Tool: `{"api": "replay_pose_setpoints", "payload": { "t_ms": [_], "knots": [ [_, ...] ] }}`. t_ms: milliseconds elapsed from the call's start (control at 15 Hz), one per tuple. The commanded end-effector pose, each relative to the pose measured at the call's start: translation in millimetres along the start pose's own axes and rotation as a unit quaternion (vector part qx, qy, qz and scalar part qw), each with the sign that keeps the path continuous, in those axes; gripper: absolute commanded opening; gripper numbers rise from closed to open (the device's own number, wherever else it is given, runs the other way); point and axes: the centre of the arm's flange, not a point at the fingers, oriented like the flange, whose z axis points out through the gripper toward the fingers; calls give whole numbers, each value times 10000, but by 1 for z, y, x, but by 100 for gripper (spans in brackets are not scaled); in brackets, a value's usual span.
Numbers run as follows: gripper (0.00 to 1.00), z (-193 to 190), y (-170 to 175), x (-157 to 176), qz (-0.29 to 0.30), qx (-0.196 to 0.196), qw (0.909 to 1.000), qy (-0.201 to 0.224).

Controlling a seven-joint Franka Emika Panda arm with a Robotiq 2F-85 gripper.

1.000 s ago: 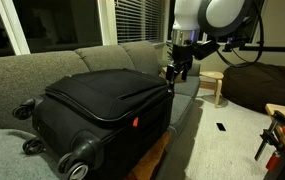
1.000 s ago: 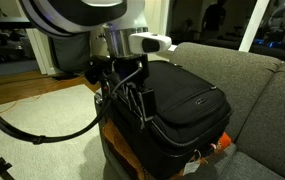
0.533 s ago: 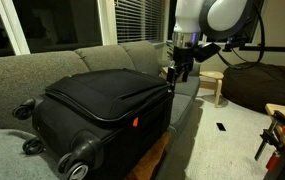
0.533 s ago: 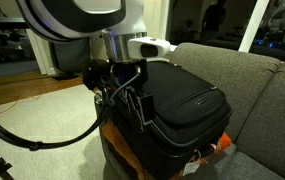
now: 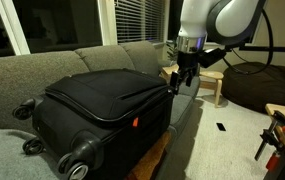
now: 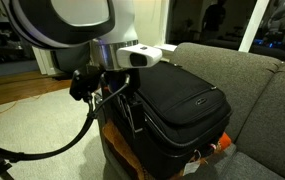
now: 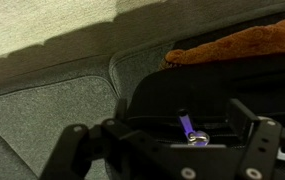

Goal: Unzip the black suitcase

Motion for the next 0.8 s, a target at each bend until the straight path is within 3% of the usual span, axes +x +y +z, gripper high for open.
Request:
{"api": "replay_pose_setpoints", "payload": {
  "t_ms": [0,733],
  "knots": [
    [100,-7,1,-17,114,68,9998,165],
    [100,2,-1,-16,68,142,9990,426]
  ]
}}
